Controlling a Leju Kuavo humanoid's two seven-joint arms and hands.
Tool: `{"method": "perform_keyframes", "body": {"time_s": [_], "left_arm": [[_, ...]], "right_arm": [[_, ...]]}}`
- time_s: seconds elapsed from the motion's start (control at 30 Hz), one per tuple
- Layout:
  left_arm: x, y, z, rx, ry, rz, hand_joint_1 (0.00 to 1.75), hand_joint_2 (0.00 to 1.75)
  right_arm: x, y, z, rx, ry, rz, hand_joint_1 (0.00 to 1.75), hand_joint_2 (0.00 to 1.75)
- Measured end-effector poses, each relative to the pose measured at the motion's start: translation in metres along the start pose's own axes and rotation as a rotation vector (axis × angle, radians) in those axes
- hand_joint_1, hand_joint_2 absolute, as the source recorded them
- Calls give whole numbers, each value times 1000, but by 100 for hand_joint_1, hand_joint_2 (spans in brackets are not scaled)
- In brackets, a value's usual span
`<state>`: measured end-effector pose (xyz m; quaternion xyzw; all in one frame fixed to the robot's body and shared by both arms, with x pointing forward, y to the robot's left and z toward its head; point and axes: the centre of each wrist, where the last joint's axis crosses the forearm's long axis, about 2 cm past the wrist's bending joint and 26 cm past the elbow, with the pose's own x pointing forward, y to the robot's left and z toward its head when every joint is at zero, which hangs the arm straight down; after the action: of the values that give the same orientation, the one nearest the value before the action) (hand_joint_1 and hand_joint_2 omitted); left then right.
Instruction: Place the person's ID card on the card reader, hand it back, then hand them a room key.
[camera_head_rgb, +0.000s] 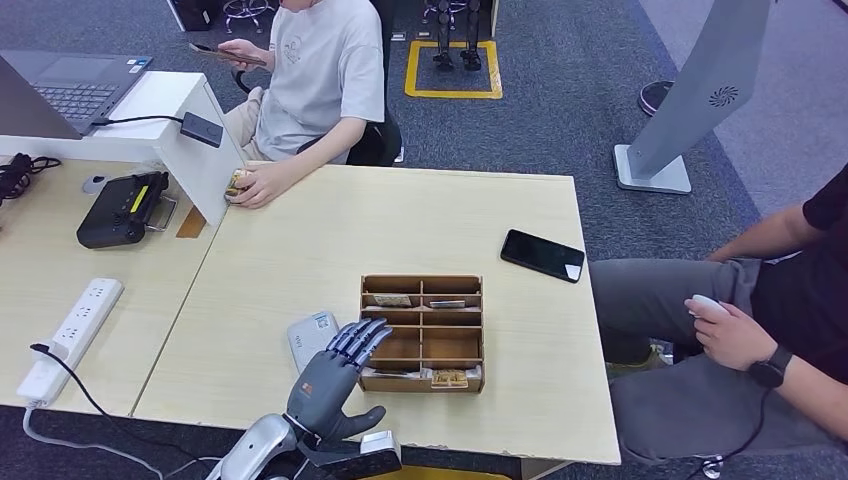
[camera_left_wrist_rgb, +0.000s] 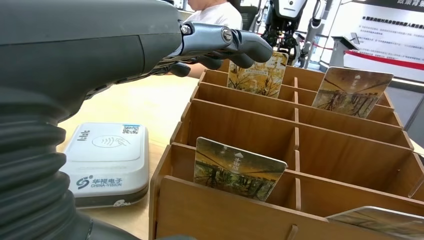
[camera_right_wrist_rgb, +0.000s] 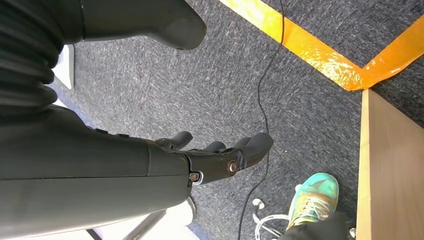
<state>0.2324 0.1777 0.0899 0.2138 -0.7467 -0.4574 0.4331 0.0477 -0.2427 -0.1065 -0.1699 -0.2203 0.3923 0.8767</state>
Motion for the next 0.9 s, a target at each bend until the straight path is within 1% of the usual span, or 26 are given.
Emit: {"method": "perform_keyframes", "body": {"time_s": [0.33,0.57,0.9], "left_arm": [[0,0,0,-11,1,24,0,175],[-2,-3,1,-21,23,31,0,175],[-4,-7,3,-36,31,21,0,175]], "right_arm": [[0,0,0,1,-3,3,0,175],[1,-1,-1,7,-11,0,0,175],[1,-1,-1,7,-5,4,0,175]]}}
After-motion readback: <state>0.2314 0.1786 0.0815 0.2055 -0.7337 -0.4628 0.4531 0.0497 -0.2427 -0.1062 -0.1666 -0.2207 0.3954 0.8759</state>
